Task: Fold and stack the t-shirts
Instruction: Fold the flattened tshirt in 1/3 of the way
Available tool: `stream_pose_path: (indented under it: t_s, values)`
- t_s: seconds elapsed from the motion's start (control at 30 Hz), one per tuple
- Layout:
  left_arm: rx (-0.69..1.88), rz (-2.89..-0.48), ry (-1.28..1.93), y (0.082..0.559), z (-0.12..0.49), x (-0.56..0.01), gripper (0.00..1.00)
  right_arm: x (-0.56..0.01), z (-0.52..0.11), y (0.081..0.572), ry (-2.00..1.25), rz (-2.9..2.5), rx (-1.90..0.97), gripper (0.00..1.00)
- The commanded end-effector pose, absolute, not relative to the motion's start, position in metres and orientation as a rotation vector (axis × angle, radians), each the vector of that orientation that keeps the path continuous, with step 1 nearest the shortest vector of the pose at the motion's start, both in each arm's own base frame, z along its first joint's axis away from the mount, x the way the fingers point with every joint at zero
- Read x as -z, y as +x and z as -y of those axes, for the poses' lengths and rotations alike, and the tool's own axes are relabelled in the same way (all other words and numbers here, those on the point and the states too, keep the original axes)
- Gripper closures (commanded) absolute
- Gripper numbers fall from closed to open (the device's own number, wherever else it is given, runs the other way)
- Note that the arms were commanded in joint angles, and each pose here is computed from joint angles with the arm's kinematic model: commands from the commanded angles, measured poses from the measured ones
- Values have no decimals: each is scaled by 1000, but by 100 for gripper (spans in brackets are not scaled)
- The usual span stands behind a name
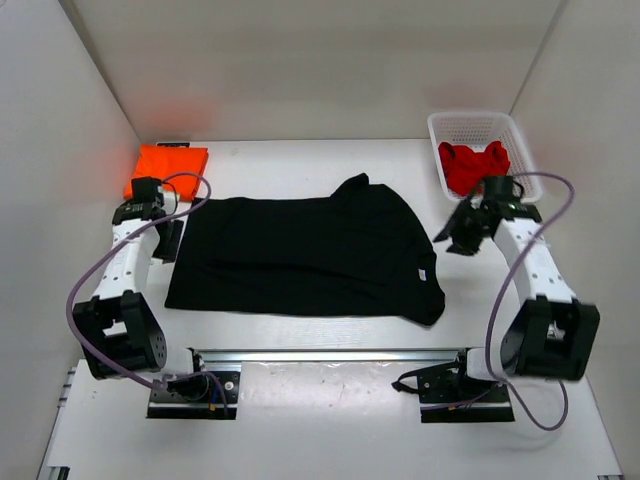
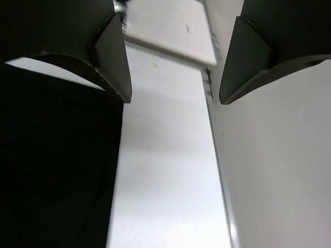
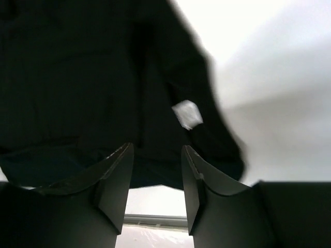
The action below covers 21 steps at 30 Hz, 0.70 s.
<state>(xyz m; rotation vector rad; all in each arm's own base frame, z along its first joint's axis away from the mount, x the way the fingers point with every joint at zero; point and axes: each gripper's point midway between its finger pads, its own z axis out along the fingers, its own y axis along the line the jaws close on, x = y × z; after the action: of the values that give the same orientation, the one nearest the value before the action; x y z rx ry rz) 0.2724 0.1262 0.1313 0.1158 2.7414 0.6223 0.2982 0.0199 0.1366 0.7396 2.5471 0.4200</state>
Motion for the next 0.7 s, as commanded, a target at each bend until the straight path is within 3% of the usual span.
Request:
stream_pose_path:
  t_s: [0.0,0.1,0.33,0.47,0.67]
  values:
    - [-540,-2636,453,313,-98,-137,21,-142,-57,339,480,-2572,-497,59]
    - [-529,-2624,667,331,-79,-125,20,-126,-76,355,411,-2640,-496,59]
    - [-438,-2574,731,384,-25,-123,20,-96,-75,386,486,-2698,-476,58]
    - [-356,-2323,982,402,59,-157,20,-79,-67,392,560,-2727,-486,58]
    - [-221,-1895,1426,385,195,-175,20,-65,-80,405,584,-2740,-600,60]
